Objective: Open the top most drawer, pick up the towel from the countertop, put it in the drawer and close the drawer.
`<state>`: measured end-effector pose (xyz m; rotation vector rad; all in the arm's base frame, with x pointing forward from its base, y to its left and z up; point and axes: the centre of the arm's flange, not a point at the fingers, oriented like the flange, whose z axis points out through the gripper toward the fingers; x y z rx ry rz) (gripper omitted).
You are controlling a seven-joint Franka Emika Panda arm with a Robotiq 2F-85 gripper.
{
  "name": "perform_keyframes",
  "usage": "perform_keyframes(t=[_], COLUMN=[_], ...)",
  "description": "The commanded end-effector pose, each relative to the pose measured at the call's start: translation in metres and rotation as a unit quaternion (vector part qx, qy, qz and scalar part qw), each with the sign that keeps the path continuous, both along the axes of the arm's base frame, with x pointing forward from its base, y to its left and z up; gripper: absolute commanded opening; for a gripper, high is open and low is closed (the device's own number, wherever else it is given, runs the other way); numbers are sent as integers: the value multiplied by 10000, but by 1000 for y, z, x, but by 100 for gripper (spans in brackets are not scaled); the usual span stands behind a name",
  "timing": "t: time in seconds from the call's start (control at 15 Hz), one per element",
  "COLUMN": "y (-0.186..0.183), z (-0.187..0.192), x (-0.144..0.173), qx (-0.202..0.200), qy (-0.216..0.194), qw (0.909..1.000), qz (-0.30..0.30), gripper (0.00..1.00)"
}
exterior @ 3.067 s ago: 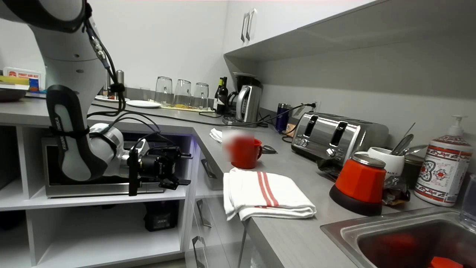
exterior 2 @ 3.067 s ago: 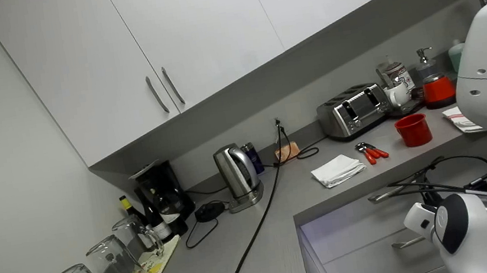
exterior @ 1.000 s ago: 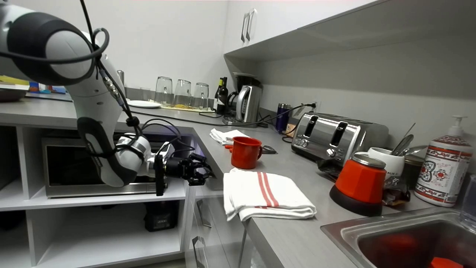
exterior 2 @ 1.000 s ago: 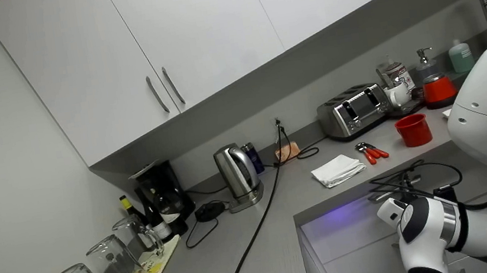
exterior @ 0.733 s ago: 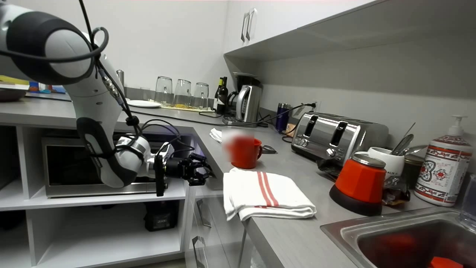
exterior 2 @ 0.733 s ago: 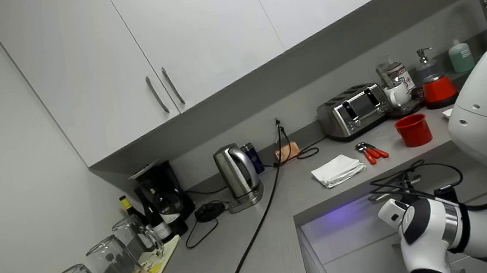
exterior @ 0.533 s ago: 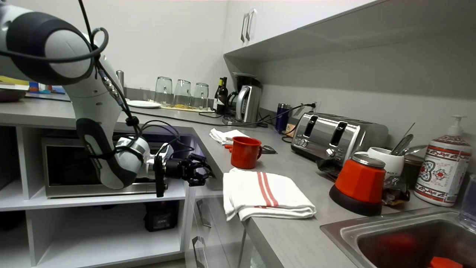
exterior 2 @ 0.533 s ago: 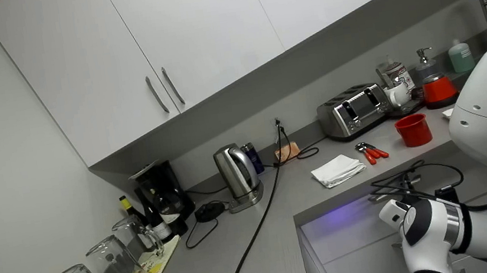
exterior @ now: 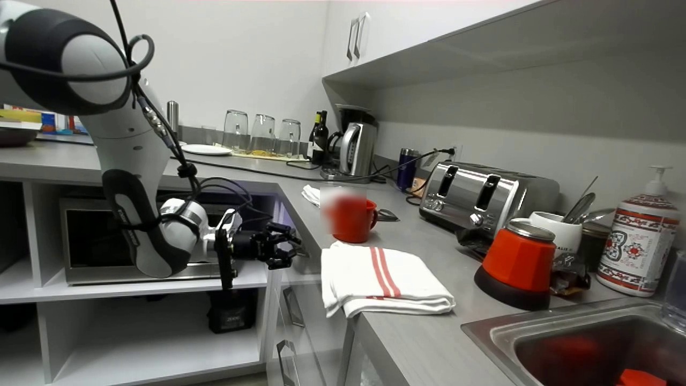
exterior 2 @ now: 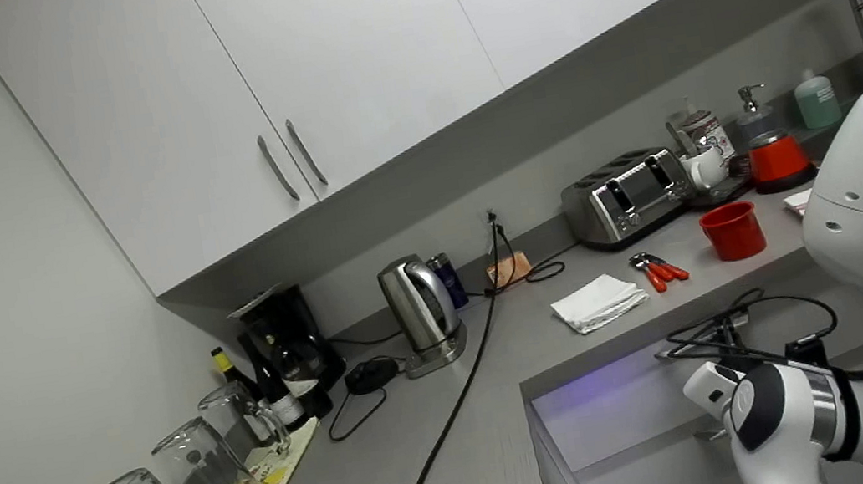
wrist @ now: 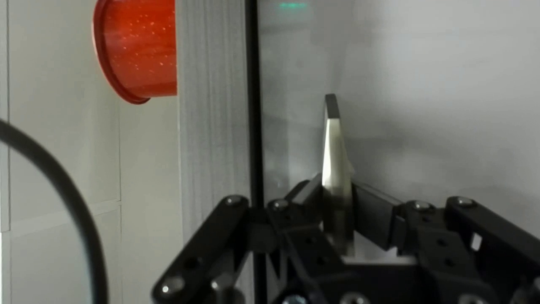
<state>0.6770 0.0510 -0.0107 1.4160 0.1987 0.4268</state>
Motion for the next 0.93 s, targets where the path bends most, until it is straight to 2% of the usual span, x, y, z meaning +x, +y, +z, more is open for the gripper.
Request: perform_keyframes(t=[0.0, 0.6, 0.87], y=[46, 71, 122], z=[-7, -2, -2], x=[-60, -104, -151], qx=[-90, -111, -197], qy=[50, 170, 182], qw=[9996, 9953, 9929], qz=[260, 949, 1159], gripper=[2, 2, 2])
